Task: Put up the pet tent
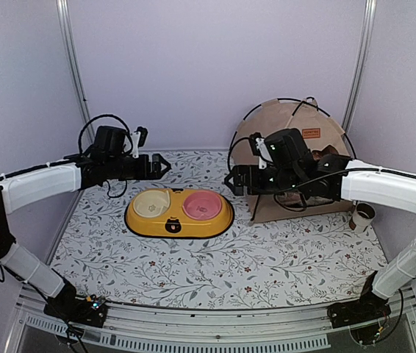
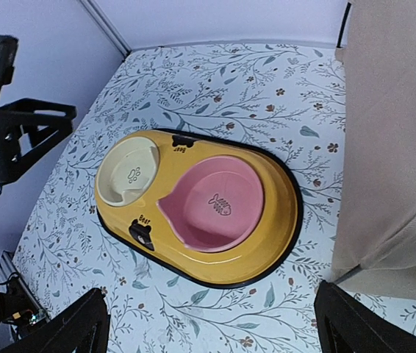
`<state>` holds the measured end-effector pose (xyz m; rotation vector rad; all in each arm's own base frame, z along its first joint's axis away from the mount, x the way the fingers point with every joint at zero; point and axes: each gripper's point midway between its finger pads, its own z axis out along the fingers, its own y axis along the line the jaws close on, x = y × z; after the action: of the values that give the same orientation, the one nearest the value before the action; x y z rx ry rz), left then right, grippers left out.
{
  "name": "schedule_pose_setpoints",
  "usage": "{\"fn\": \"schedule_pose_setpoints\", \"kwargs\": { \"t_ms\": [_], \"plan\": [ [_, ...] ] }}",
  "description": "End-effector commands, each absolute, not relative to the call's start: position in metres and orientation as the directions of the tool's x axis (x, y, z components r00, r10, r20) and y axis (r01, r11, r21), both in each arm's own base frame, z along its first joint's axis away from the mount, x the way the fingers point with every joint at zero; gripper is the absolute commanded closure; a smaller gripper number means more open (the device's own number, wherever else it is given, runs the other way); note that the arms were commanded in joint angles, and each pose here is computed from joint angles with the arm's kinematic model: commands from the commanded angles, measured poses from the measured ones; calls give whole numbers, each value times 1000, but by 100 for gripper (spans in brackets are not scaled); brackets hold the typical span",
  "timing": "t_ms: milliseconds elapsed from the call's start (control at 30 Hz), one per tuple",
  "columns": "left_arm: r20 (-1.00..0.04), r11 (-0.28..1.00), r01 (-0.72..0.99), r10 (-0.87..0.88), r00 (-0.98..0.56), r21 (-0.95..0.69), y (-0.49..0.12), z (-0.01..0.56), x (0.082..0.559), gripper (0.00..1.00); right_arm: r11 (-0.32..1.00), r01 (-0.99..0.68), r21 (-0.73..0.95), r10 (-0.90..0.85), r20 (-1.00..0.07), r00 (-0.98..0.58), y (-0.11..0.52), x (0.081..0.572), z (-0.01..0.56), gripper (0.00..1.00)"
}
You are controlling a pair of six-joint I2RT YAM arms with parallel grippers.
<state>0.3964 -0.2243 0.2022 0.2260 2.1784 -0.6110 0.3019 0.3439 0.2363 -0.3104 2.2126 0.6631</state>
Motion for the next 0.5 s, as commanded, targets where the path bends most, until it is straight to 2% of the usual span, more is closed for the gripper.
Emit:
{"fn": "schedule_pose_setpoints", "kwargs": {
  "t_ms": [0,333,467],
  "plan": [
    [-816,873,367,-57,-576,-320,-207,217,382,0,857,-378,351,51,-787,-615,312,311,247,1],
    [-875,915,306,-93,-476,-263,-163,231,341,1,911,-219,350,217,-857,-467,228,306,243,1],
    [-885,930,264,-116,-451,-257,-148,233,333,1,925,-239,295,196,-910,-366,202,307,238,1]
  ]
}}
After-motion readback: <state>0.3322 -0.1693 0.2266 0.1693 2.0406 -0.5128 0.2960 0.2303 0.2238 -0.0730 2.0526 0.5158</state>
